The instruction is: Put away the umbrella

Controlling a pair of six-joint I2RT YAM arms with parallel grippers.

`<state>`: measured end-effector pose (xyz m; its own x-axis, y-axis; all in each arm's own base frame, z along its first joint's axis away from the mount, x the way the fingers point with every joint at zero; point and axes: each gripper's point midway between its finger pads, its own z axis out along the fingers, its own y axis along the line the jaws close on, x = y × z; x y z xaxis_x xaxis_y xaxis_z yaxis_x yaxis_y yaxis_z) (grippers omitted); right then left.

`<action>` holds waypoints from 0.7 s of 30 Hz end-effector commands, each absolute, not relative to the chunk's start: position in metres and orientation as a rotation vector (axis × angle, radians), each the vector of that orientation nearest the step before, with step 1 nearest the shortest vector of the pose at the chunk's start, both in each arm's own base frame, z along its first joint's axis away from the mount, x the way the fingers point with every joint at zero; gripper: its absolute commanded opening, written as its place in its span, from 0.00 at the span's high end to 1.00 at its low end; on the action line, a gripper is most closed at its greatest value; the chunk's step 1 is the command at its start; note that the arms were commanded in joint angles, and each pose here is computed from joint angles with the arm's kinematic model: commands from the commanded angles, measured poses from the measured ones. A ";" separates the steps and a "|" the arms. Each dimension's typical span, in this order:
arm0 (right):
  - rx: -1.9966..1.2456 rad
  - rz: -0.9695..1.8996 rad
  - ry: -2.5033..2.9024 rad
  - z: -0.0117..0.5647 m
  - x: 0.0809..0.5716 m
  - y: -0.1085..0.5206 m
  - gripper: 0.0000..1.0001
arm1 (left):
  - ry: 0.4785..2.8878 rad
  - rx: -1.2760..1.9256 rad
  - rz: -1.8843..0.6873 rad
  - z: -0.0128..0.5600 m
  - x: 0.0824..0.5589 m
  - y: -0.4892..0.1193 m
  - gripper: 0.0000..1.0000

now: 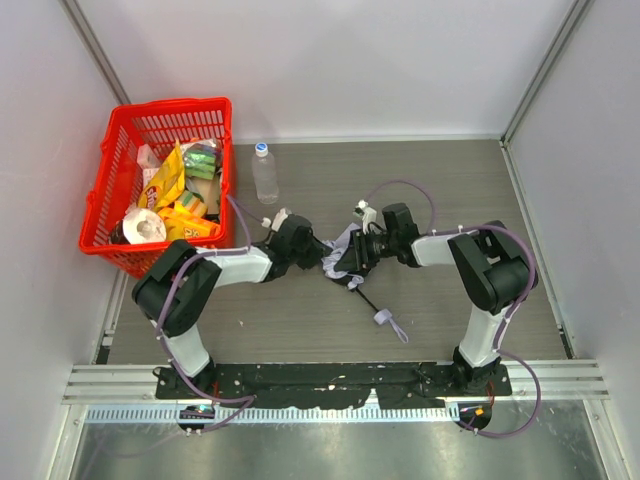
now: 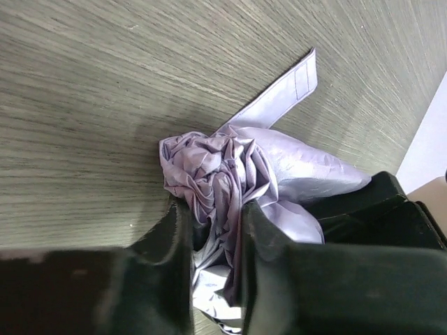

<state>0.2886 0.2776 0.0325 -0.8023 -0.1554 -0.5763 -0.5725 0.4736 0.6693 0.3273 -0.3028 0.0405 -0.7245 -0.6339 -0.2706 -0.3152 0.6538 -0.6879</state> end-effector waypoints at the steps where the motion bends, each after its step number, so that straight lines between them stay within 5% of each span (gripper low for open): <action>1: -0.650 1.265 2.358 0.026 0.272 0.278 0.95 | 2.546 -0.663 -0.690 -0.007 0.290 -0.282 0.94; 6: -0.543 0.962 2.422 0.049 0.285 0.258 0.55 | 2.548 -0.669 -0.699 -0.004 0.289 -0.283 1.00; 7: -0.505 0.854 2.427 0.058 0.292 0.248 0.35 | 2.551 -0.671 -0.698 -0.004 0.289 -0.283 1.00; 13: -0.446 0.542 2.293 0.110 0.306 0.222 0.24 | 2.566 -0.701 -0.711 -0.002 0.285 -0.285 1.00; 21: -0.662 0.261 2.076 0.130 0.296 0.267 0.17 | 2.627 -0.767 -0.604 -0.001 0.280 -0.277 1.00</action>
